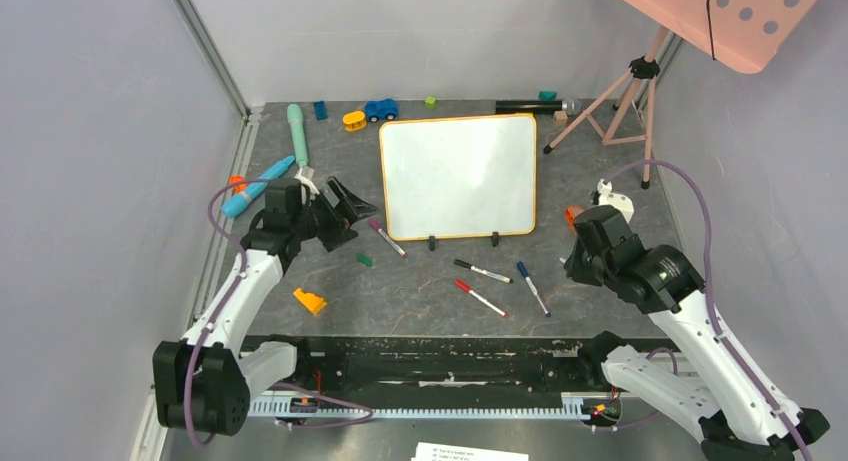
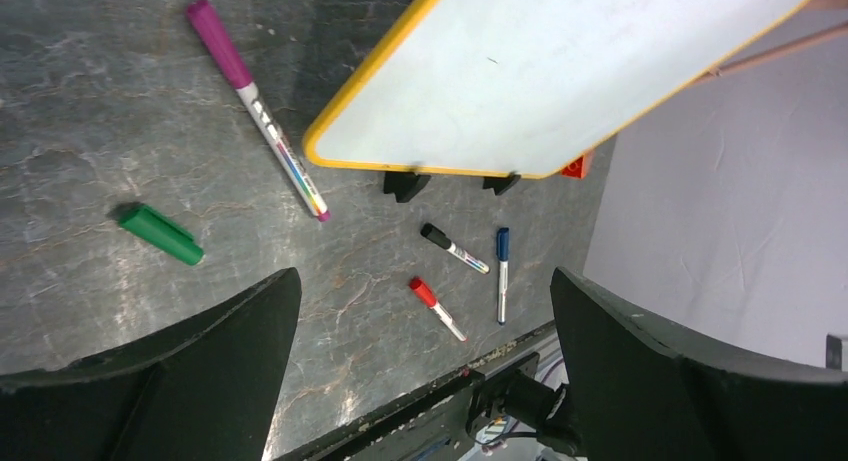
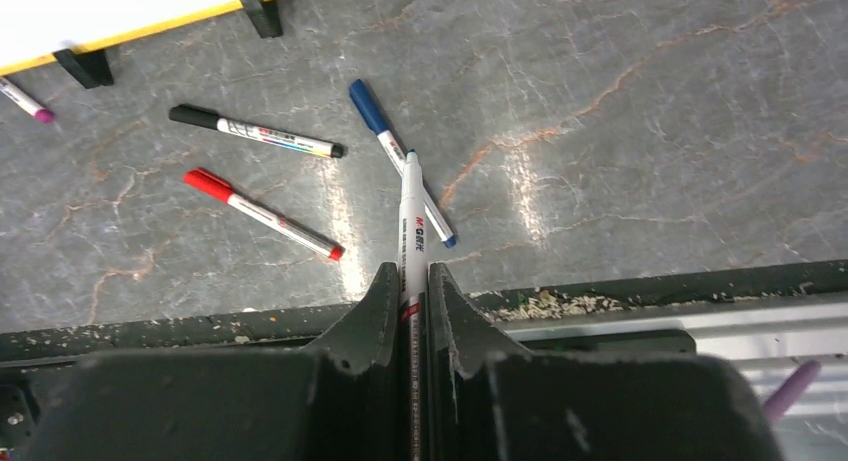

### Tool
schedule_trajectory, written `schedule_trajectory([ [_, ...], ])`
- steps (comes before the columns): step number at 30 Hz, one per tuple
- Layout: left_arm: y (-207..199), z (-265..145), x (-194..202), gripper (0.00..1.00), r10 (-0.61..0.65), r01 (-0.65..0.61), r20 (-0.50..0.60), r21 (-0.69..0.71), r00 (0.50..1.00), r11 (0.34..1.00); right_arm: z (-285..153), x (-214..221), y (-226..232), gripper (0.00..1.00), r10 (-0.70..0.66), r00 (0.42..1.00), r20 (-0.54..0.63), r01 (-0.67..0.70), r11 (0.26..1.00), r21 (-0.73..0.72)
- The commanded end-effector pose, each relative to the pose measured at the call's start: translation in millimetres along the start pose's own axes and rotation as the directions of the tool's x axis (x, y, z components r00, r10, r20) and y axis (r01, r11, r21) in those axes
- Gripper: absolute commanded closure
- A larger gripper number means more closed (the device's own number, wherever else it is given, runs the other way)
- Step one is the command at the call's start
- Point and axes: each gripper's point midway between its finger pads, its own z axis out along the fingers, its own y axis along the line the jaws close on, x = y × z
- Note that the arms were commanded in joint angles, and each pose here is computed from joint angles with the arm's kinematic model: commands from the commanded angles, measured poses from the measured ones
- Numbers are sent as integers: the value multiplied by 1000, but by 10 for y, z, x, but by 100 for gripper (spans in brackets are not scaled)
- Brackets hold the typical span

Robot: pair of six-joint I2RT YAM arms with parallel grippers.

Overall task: Write a sentence on the whiteboard
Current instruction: Move the whiteboard to the center of the board.

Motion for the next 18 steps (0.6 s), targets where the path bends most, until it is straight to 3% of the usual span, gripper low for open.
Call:
schedule_trajectory([
  [1,-49,-103,-195,0,52,-51,19,-47,998,998,-160,-100,-136,100,-3,998,55,1,999,32],
  [4,-183,-130,-286,0,130,-131,24,26,991,991,-111,-50,-149,100,-23,999,34,21,999,43],
  [8,-112,-125,-449,0,163,-162,26,-55,986,985,-67,-96,-37,100,-40,998,49,41,999,-5],
  [15,-238,-14,-628,0,310,-312,62,21,949,950,-60,-220,461,100,-85,989,125,115,958,-263],
  [18,-237,50,-723,0,332,-335,69,30,941,942,-69,-297,585,100,-19,986,163,71,944,-323],
])
